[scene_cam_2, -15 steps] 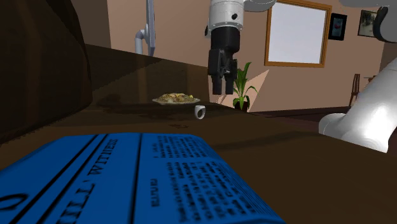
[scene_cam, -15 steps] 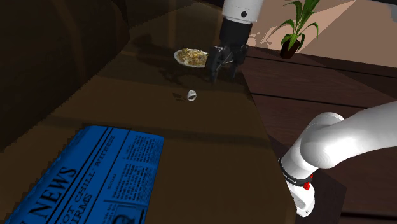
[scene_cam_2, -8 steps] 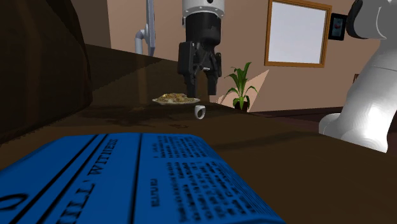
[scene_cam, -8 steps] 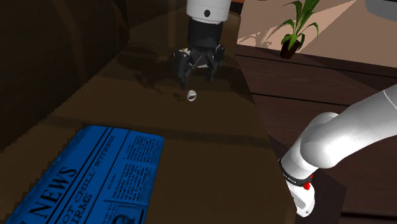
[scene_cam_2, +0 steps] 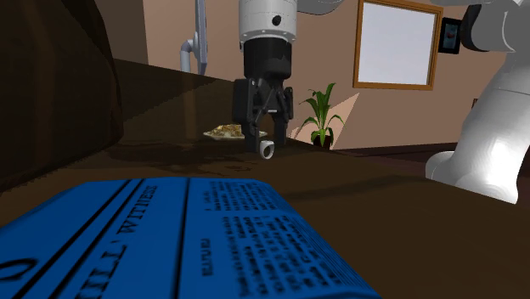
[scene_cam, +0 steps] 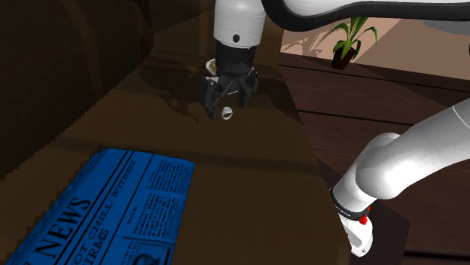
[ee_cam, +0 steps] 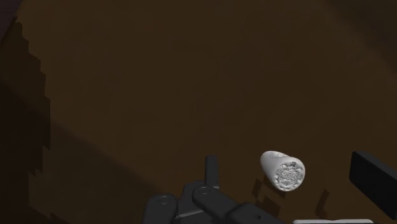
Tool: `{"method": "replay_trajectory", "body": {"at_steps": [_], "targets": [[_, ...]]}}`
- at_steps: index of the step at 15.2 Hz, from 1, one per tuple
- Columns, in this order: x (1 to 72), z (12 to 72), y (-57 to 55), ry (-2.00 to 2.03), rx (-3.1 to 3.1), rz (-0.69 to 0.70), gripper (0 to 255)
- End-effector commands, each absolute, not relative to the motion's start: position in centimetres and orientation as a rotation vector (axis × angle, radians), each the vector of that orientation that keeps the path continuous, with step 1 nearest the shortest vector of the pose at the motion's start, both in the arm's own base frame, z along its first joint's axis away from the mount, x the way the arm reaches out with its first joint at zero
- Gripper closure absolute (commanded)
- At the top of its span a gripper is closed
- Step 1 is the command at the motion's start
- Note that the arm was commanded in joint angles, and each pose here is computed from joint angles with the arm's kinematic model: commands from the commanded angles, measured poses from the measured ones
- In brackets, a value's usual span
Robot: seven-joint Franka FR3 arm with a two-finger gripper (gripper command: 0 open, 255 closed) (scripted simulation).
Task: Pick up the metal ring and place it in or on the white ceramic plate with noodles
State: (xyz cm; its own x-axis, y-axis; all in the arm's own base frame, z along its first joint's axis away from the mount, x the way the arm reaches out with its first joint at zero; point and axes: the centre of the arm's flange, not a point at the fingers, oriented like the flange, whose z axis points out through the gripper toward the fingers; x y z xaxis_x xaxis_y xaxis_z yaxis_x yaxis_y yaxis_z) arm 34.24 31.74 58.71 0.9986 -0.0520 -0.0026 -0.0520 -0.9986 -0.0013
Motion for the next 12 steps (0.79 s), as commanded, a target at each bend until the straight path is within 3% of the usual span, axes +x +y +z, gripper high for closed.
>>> {"method": "replay_trajectory", "body": {"at_steps": [1, 8, 9, 12], "targets": [[34.21, 58.32, 31.76, 0.082, -3.139, 0.003, 0], [34.21, 58.32, 31.76, 0.082, -3.139, 0.003, 0], [34.21, 58.32, 31.76, 0.082, -3.139, 0.003, 255], [34.21, 58.32, 31.76, 0.082, -3.139, 0.003, 255]]}}
